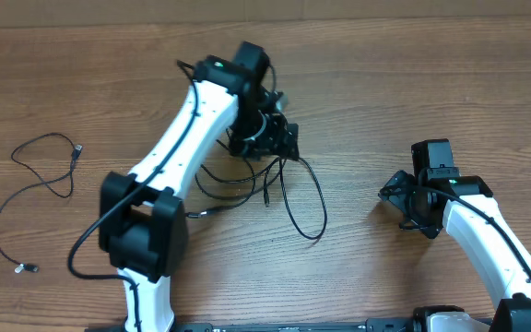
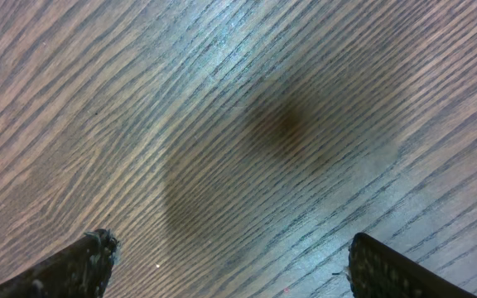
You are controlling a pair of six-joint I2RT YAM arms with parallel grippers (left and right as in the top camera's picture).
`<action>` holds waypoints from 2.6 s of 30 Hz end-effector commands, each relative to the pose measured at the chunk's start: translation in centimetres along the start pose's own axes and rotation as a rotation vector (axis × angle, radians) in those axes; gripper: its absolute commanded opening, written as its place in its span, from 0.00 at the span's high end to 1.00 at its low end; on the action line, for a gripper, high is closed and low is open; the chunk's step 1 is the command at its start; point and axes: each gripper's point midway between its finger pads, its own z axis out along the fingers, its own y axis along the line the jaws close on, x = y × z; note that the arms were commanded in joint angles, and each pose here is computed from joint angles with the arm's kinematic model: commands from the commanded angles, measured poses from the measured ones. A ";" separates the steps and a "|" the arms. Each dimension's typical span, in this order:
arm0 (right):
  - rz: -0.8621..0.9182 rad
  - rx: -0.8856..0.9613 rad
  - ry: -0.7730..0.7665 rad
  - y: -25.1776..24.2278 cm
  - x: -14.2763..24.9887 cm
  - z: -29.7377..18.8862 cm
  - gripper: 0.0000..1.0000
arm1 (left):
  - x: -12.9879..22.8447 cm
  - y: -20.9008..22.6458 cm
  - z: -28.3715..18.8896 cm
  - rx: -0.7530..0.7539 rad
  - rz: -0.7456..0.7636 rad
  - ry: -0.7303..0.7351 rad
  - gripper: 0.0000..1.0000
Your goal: Untangle cables
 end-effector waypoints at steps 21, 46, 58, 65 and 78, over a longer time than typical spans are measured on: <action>0.000 -0.026 -0.025 0.6 -0.8 -0.7 0.12 | 0.0 -1.9 1.9 0.022 -0.004 0.053 0.96; 0.000 -0.023 -0.028 0.6 -0.8 -0.7 0.12 | 0.3 -10.0 -39.0 -0.074 0.399 -1.136 0.96; 0.000 -0.024 -0.028 0.6 -0.8 -0.7 0.12 | 4.6 3.8 -46.2 -0.417 -0.095 -1.288 0.96; -0.432 -0.530 0.124 8.9 2.8 -3.3 0.11 | 3.4 5.2 -42.9 -0.335 -0.179 -1.158 0.96; -0.583 -0.680 0.155 10.4 4.4 -4.7 0.09 | 2.4 6.2 -42.0 -0.369 -0.162 -1.117 0.96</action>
